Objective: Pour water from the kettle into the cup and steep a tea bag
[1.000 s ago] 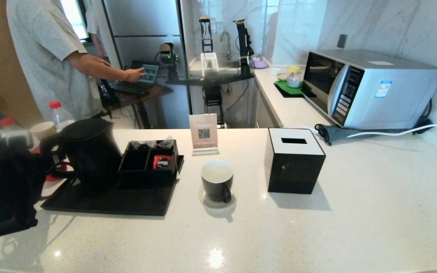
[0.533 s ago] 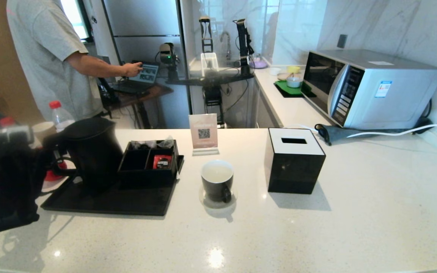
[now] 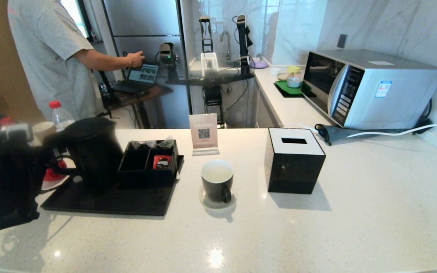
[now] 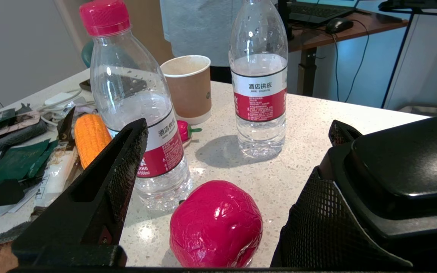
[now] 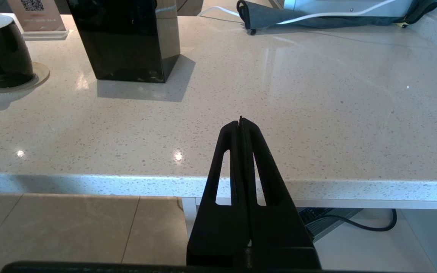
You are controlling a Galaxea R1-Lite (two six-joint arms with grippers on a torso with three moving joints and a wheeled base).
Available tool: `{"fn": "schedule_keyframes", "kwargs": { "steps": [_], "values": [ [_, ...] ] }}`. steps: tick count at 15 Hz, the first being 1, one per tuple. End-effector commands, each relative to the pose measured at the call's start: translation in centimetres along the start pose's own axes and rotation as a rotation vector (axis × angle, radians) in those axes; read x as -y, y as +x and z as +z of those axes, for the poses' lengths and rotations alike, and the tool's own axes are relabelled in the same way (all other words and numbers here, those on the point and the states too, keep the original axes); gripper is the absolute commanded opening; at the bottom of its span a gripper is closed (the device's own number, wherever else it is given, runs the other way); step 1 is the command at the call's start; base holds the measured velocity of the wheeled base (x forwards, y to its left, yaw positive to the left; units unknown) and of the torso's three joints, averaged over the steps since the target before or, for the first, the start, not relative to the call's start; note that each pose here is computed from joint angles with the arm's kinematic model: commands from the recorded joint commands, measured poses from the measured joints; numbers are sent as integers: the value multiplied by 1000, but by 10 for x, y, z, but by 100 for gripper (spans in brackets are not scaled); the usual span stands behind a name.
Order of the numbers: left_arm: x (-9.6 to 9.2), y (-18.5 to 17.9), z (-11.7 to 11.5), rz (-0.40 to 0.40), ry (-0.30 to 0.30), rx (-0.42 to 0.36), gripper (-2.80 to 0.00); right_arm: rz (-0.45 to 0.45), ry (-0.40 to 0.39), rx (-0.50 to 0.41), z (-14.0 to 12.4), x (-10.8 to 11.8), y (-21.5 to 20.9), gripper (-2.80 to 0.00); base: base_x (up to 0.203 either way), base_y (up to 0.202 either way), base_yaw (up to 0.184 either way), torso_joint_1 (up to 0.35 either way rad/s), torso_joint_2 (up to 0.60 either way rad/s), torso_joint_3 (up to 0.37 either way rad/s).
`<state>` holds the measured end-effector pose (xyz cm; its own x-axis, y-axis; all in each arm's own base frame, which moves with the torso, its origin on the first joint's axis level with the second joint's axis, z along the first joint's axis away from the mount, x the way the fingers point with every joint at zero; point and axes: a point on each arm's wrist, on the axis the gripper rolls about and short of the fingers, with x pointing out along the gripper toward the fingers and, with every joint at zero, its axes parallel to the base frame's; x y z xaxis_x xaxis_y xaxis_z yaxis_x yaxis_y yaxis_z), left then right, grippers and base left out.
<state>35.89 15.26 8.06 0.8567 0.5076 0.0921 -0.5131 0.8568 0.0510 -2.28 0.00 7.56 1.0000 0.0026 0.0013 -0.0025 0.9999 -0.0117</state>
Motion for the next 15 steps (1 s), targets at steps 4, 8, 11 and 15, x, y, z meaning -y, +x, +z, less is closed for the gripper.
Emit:
{"fn": "schedule_keyframes", "kwargs": {
  "steps": [4, 8, 11, 15],
  "values": [
    [-1, 0, 7, 6, -5, 47, -280, 1, -1, 0, 0, 0, 0, -280, 0, 0, 0, 0, 0, 0],
    [-1, -1, 7, 6, -5, 47, -280, 1, -1, 0, 0, 0, 0, -280, 0, 0, 0, 0, 0, 0],
    [-1, -1, 7, 4, -5, 47, -280, 1, -1, 0, 0, 0, 0, -280, 0, 0, 0, 0, 0, 0],
    [0, -1, 7, 3, -5, 47, -280, 1, -1, 0, 0, 0, 0, -280, 0, 0, 0, 0, 0, 0]
  ]
}}
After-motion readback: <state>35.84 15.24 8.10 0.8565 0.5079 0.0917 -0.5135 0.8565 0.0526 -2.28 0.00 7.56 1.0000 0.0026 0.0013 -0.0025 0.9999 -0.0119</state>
